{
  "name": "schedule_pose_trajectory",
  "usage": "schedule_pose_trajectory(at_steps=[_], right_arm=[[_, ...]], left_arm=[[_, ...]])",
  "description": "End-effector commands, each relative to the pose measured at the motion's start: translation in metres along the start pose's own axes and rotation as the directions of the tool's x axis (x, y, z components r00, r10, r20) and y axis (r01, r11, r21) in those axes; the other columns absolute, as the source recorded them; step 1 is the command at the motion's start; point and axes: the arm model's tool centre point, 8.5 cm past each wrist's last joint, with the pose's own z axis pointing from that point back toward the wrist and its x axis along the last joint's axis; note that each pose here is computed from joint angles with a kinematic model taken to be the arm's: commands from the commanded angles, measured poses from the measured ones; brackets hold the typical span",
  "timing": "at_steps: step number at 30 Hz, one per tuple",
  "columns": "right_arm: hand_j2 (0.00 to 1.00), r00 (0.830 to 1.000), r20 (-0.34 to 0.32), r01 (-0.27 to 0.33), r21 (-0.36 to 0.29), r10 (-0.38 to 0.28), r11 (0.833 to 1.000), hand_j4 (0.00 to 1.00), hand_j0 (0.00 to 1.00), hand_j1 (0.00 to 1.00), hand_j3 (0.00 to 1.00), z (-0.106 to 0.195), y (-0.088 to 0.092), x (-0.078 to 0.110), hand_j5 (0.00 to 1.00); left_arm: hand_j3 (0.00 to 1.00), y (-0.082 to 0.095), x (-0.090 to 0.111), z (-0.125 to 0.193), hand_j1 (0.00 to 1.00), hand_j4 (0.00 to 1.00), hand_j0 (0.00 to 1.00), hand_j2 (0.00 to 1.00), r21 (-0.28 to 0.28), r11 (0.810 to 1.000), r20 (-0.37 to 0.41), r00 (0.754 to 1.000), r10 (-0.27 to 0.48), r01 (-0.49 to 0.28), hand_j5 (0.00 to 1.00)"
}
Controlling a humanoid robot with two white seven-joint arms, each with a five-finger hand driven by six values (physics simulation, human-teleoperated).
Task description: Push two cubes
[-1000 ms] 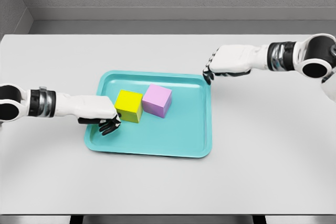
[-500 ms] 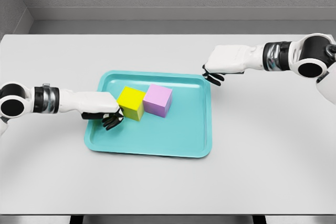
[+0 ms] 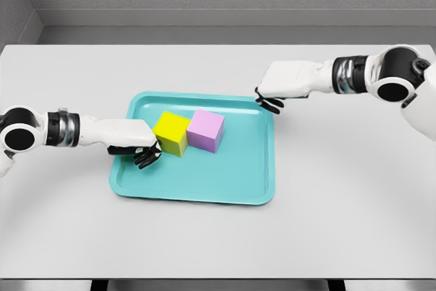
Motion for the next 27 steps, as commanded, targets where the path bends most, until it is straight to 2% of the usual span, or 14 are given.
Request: schedule_pose_trajectory(at_steps=[1, 14, 27], right_arm=[[0.05, 0.999, 0.037, 0.0, 0.01, 0.0, 1.0, 0.05, 0.05, 0.05, 0.05, -0.014, 0.002, 0.01, 0.05], [0.05, 0.999, 0.04, -0.009, 0.003, 0.008, 1.0, 0.05, 0.05, 0.05, 0.05, -0.015, -0.003, 0.011, 0.05], [0.05, 0.998, 0.061, -0.016, 0.005, 0.015, 1.0, 0.05, 0.05, 0.05, 0.05, -0.024, -0.006, 0.016, 0.05]], left_arm=[[0.02, 0.001, 0.001, -0.002, 0.02, 0.02, 0.02, 0.02, 0.005, 1.0, 0.007, 1.0, 0.006, -0.006, 0.02], [0.02, 0.001, -0.01, -0.008, 0.02, 0.02, 0.02, 0.02, 0.014, 0.999, -0.013, 0.999, 0.032, -0.032, 0.02], [0.02, 0.0, -0.003, -0.022, 0.02, 0.02, 0.02, 0.02, 0.012, 0.999, 0.02, 0.999, 0.031, -0.032, 0.02]])
